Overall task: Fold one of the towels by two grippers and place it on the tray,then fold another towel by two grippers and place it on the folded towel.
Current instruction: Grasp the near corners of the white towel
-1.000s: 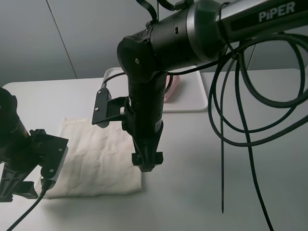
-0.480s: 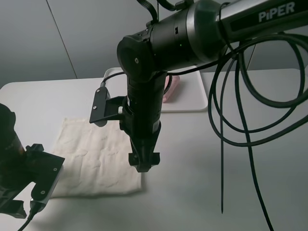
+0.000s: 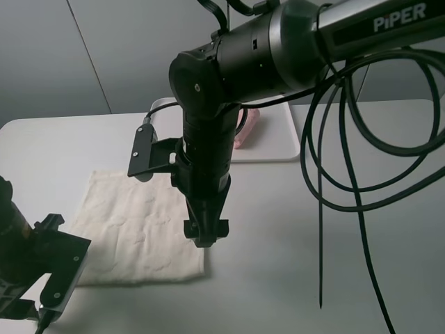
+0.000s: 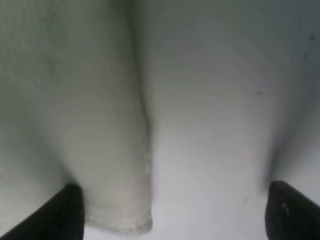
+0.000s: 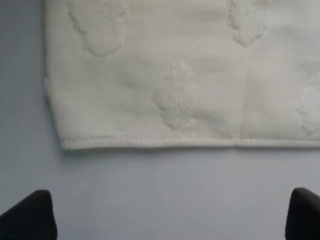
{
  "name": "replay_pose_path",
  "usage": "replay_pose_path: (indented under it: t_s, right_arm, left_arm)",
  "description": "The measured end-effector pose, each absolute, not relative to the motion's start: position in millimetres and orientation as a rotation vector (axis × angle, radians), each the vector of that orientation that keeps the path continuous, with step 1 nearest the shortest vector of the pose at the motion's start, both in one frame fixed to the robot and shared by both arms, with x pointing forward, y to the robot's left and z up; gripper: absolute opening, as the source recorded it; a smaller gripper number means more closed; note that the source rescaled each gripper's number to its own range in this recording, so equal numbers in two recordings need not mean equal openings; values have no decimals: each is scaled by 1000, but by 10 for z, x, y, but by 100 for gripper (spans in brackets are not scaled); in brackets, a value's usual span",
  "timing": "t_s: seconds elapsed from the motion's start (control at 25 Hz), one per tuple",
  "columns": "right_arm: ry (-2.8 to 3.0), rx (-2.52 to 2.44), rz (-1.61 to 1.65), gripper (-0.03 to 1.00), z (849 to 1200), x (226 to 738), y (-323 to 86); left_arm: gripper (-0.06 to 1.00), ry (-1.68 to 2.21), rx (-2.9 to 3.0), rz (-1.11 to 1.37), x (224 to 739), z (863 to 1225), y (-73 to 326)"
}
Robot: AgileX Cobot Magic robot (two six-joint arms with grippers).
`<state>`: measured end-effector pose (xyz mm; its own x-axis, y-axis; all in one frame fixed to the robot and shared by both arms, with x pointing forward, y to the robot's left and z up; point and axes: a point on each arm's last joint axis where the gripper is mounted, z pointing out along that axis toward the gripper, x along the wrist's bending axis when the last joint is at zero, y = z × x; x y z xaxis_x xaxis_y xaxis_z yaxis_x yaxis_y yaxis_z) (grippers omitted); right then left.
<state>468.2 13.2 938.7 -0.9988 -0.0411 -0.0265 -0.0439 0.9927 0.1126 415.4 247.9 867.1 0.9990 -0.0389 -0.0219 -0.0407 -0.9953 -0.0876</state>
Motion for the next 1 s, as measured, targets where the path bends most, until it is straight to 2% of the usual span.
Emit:
replay_pose_path:
  t_s: [0.52,0.84,1.0]
  right_arm:
    - [3133,-144,161,99,9362,4626,156]
    - [3220,-263,-38,99,8894,4327,167]
    - [3184,-356,8,96,8827,4130,277]
  left_arm:
    - [98,74,-3064,-8,4117,8651,2489]
    - [98,74,-3064,-8,4117,8651,2489]
    - [98,74,-3064,-8,4117,8651,2489]
